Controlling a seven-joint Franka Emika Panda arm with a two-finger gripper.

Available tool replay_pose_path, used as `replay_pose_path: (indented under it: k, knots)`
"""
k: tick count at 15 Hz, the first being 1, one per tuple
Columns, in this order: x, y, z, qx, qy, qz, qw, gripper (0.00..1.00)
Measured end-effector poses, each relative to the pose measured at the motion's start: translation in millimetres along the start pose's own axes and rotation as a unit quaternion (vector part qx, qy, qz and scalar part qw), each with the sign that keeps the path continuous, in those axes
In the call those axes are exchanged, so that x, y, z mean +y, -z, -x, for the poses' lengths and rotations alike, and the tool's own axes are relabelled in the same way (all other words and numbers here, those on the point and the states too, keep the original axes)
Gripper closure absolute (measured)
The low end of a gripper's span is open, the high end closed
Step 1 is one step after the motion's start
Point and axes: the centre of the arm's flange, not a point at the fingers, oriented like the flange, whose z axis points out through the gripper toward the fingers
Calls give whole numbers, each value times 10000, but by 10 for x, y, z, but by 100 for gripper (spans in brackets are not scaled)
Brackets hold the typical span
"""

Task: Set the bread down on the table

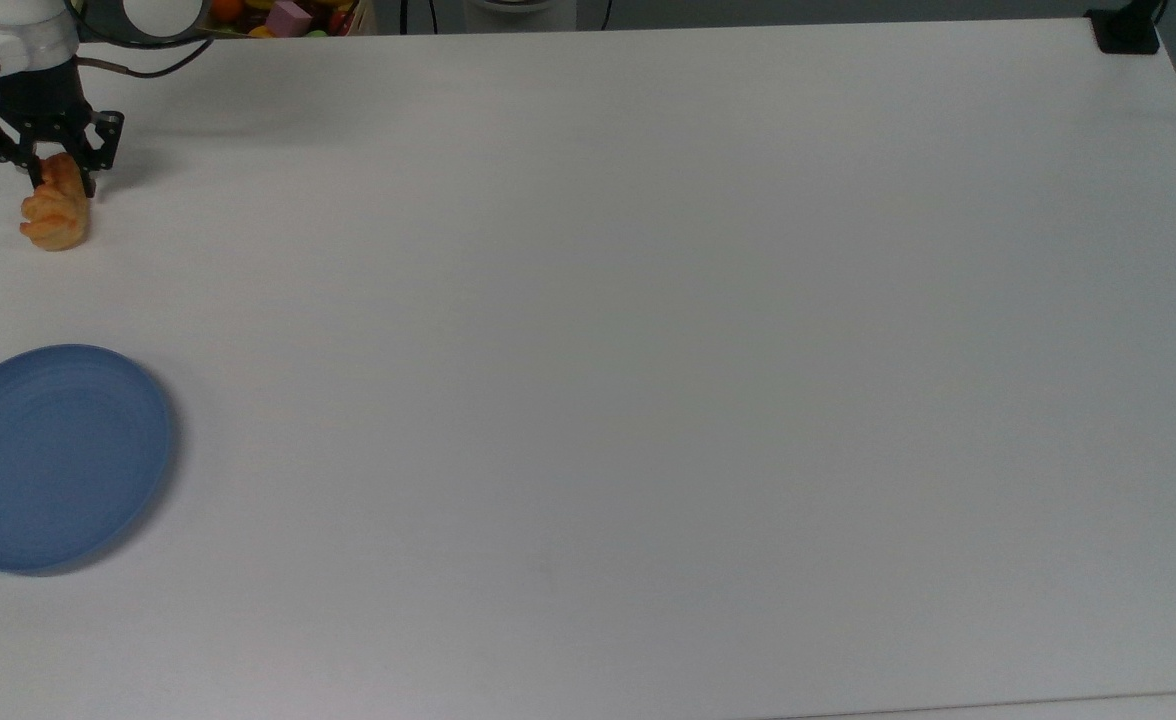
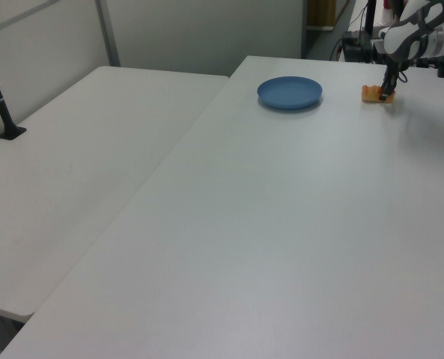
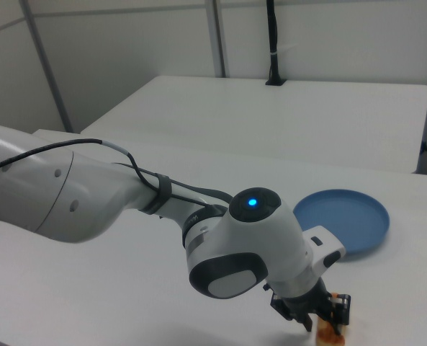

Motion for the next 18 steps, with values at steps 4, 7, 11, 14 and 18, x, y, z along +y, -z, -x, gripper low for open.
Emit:
replay_pose_path:
  k: [4,7,11,14,18]
  knots:
    - [-8,-24,7,-23,20,-14,10000,1]
    - [-13,19,-23,-2,8,-51,10000,0]
    - [-18,376,-202,260,-401,-122,9988,0]
    - [-282,1041,-618,432,-1331,-604,9883,0]
    - [-825,1949,-1190,-385,-1943,-809,9768,0]
